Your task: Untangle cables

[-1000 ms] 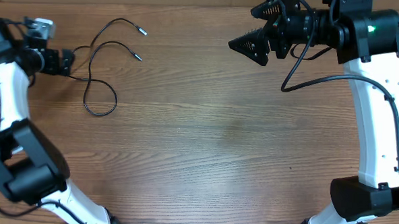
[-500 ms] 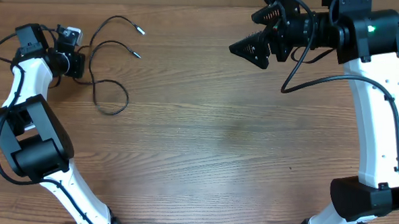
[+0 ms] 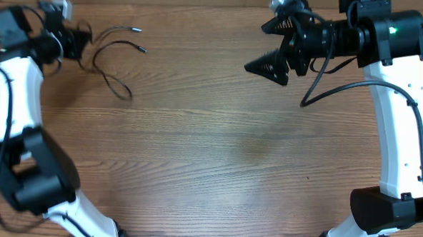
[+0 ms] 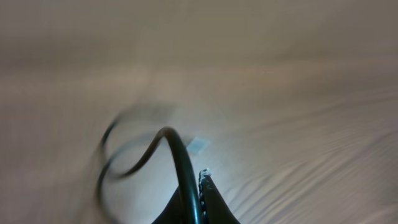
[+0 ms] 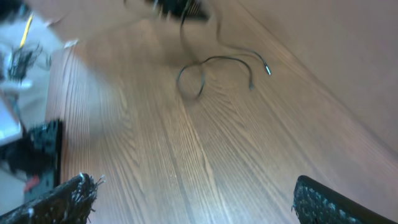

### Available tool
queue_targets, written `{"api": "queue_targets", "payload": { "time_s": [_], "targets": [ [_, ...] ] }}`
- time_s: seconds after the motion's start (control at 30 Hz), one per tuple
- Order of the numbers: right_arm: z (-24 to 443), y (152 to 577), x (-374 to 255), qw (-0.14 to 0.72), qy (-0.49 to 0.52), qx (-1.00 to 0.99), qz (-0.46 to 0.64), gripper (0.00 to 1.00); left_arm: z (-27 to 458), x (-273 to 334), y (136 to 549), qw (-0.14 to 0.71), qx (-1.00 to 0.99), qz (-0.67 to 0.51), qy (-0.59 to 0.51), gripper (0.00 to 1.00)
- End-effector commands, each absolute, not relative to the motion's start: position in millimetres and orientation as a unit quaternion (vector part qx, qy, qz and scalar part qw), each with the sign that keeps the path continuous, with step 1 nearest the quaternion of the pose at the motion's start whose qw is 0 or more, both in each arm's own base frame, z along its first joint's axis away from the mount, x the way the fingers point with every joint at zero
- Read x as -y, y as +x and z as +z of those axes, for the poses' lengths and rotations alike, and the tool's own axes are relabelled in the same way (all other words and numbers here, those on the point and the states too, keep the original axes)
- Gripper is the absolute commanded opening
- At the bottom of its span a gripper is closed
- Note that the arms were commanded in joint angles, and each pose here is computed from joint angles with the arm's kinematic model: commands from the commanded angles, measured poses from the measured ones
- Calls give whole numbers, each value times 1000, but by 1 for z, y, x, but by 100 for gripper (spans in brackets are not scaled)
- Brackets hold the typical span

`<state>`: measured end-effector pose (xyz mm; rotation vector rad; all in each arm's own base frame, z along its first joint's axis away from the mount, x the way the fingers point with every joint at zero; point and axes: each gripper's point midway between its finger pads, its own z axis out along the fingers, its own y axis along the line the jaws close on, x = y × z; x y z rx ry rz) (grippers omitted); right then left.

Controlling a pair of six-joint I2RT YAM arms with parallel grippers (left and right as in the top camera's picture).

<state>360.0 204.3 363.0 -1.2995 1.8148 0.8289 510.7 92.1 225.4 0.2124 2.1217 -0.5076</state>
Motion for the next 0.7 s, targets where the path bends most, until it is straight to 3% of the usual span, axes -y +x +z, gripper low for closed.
{"api": "queue_targets", "payload": {
  "time_s": [0.0, 0.3, 0.53, 0.67],
  "targets": [
    [366, 353, -211, 406, -586, -632, 304, 100, 353, -43, 474, 531, -780, -301, 140, 4],
    [362, 366, -205, 392, -540, -685, 293, 100, 481, 57, 359, 587, -650, -361, 321, 4],
    [370, 372, -208, 427, -577, -641, 270, 100, 511, 109, 292, 567, -570, -417, 423, 4],
    [373, 354, -214, 444, -637, -567, 275, 100, 512, 114, 285, 547, -564, -446, 428, 4]
  ]
}}
